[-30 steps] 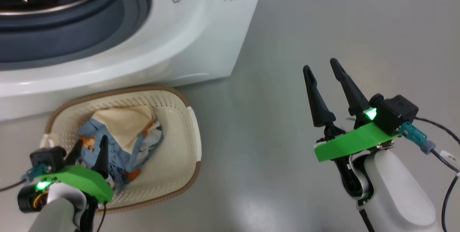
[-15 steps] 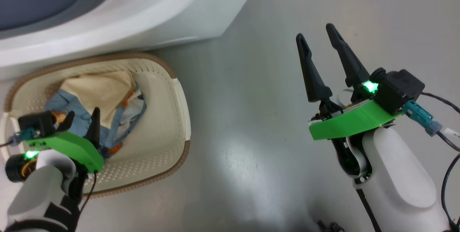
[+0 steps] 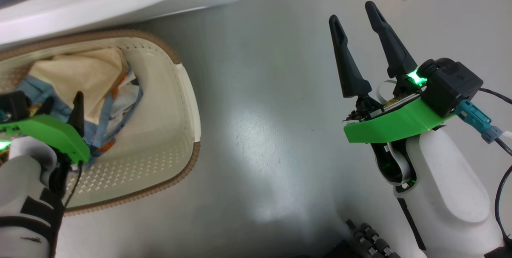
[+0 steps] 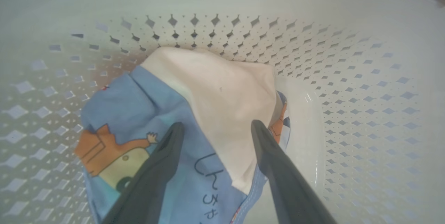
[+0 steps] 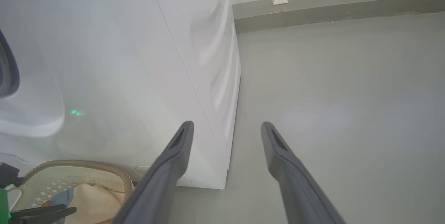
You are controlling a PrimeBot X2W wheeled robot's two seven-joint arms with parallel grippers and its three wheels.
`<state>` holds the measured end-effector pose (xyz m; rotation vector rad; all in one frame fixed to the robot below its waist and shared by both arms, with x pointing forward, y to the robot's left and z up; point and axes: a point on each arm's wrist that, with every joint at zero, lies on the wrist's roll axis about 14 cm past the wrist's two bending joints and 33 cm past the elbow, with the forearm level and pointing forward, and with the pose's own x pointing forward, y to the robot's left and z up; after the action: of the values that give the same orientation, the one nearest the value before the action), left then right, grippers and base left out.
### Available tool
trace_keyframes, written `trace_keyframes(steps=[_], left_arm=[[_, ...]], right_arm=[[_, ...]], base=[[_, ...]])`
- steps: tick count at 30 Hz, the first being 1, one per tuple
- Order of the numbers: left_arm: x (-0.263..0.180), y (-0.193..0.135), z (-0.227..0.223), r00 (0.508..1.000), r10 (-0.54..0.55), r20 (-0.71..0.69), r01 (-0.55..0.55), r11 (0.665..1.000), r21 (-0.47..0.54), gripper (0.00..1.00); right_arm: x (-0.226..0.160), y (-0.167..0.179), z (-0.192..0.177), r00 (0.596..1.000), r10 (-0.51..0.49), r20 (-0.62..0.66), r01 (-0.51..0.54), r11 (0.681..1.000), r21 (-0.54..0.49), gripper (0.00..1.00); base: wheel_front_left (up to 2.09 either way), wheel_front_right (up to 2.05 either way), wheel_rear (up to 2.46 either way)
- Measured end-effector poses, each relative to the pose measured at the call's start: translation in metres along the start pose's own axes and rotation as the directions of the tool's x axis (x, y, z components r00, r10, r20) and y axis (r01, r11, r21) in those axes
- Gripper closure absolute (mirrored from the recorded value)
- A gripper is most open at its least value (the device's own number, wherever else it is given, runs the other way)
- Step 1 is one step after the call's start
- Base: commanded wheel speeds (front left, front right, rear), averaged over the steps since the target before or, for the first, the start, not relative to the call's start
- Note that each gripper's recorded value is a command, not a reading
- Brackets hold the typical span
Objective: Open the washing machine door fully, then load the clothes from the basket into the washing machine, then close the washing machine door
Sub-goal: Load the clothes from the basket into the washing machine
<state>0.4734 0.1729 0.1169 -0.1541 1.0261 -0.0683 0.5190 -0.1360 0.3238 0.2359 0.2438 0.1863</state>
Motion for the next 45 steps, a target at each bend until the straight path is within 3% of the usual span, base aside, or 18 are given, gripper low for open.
trace_keyframes(steps=[26, 32, 34, 37, 45], left_arm=[[0.032, 0.009, -0.029, 0.976, 0.061, -0.211, -0.049, 0.997, 0.063, 0.00], [0.036, 0.017, -0.022, 0.978, 0.083, -0.189, -0.070, 0.995, 0.075, 0.00], [0.037, 0.018, -0.022, 0.979, 0.086, -0.184, -0.074, 0.994, 0.076, 0.33], [0.037, 0.018, -0.023, 0.978, 0.088, -0.188, -0.075, 0.994, 0.076, 1.00], [0.036, 0.015, -0.015, 0.986, 0.065, -0.151, -0.056, 0.997, 0.061, 1.00]], right_arm=[[-0.005, -0.018, -0.022, 0.998, -0.039, -0.047, 0.038, 0.999, -0.018, 0.00], [-0.005, -0.020, -0.024, 0.998, -0.043, -0.051, 0.042, 0.999, -0.021, 0.00], [-0.006, -0.020, -0.024, 0.998, -0.043, -0.053, 0.042, 0.999, -0.021, 0.00], [-0.006, -0.021, -0.026, 0.997, -0.044, -0.056, 0.043, 0.999, -0.020, 0.00], [-0.005, -0.016, -0.023, 0.998, -0.033, -0.051, 0.032, 0.999, -0.013, 0.00]], base=[[0.00, 0.00, 0.00], [0.00, 0.00, 0.00], [0.00, 0.00, 0.00], [0.00, 0.00, 0.00], [0.00, 0.00, 0.00]])
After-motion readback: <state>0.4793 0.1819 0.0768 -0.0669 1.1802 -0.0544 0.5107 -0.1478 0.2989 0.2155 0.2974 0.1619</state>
